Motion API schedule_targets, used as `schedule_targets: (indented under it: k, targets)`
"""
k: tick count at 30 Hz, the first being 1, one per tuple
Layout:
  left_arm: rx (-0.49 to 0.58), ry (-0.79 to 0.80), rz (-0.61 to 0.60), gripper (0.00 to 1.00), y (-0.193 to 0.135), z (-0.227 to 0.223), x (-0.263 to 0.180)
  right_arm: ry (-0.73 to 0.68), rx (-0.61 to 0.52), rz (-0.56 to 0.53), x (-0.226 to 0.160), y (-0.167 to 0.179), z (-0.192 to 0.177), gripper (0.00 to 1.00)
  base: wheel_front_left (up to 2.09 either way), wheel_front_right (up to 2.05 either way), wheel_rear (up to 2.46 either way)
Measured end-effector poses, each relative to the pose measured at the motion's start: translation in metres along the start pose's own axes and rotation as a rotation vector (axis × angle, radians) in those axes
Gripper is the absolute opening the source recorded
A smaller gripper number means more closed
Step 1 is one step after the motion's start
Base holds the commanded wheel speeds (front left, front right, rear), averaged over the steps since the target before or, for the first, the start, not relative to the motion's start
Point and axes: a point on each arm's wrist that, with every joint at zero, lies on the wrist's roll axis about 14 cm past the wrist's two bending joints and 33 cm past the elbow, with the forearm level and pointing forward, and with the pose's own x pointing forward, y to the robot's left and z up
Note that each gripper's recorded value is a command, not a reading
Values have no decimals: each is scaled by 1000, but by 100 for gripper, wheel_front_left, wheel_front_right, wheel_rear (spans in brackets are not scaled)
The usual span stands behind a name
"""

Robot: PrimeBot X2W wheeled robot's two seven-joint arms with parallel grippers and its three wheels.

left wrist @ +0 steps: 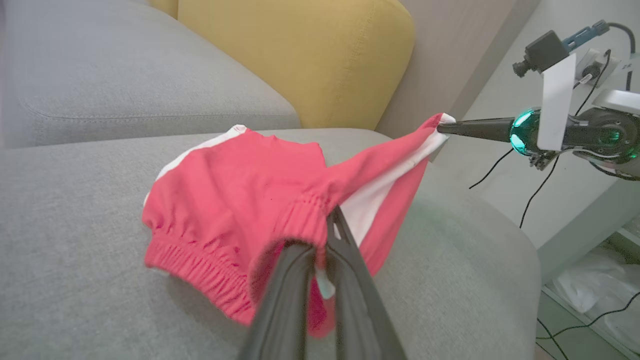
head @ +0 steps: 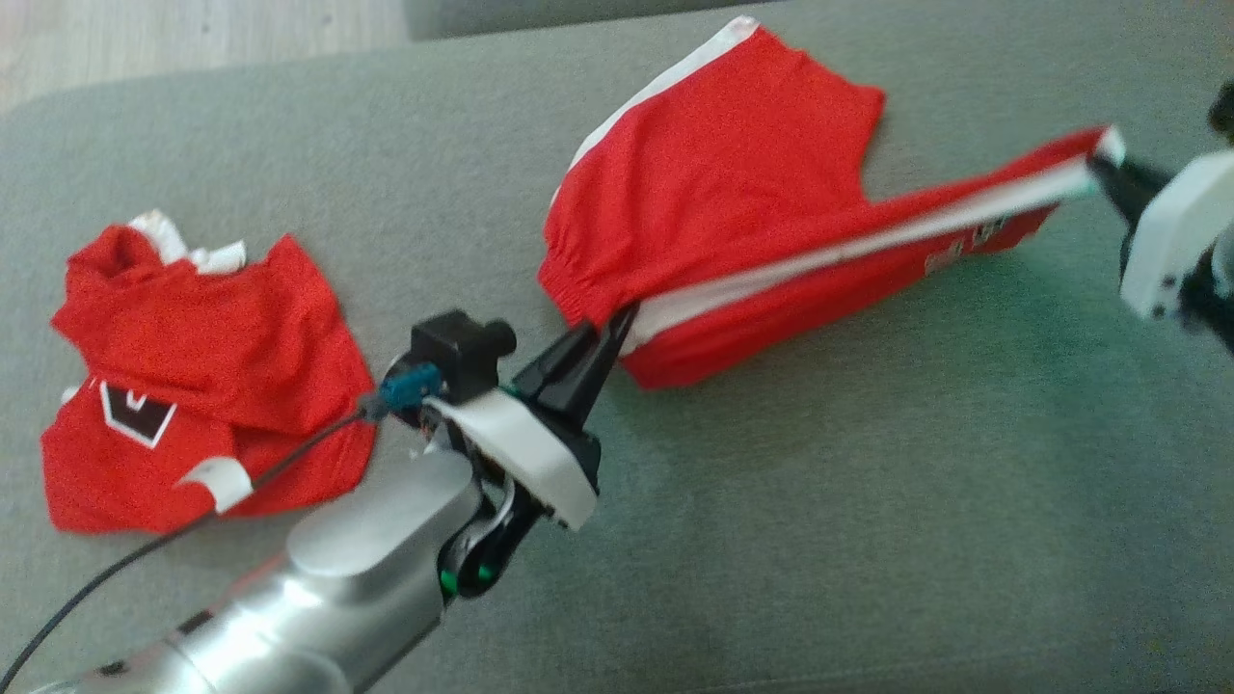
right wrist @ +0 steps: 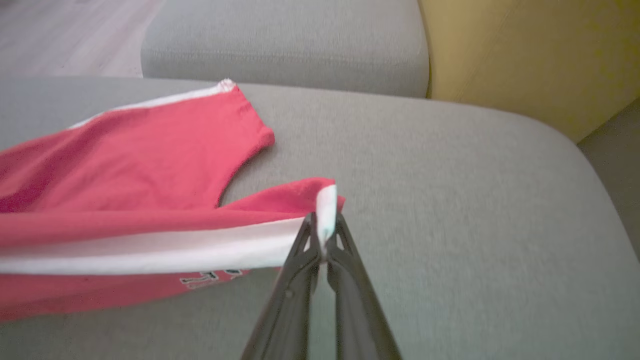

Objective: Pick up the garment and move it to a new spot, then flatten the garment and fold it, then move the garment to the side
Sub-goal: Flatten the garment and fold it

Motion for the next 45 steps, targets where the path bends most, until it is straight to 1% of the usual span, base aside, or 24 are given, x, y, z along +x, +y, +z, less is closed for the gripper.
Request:
schedule_targets:
  k: [5,8,19,22,27,32,35,36,37,38,39,45]
  targets:
    - [-19,-35,59,0,26,10,5,-109,-13,9,32,13,45,0,0,0,0]
    - [-35,-48,94,0,43,12,6,-151,-34,18,54,25,65,0,0,0,0]
    - [-63,-61,181,0,98,15,18,-209,-117,28,135,59,97,0,0,0,0]
    - [-58,-52,198,0,112,13,24,-214,-128,37,157,70,100,0,0,0,0]
    - [-57,-27,223,0,128,3,27,-185,-150,57,187,88,89,0,0,0,0]
    - [-75,-7,252,0,139,-9,22,-173,-162,75,204,101,83,0,0,0,0]
    - [-82,-3,251,0,140,-12,23,-164,-151,67,210,100,83,0,0,0,0]
    - [-82,-3,253,0,140,-11,24,-171,-148,65,211,99,84,75,0,0,0]
    - [-84,-3,258,58,142,-11,24,-195,-140,65,212,100,89,100,0,0,0]
    - [-86,-1,260,95,142,-12,24,-206,-130,65,213,100,91,100,0,0,0]
    - [-88,1,259,100,143,-13,23,-219,-123,66,213,101,94,100,0,0,0]
    - [-83,-9,278,100,145,-8,21,-265,-103,55,206,97,105,100,0,0,0]
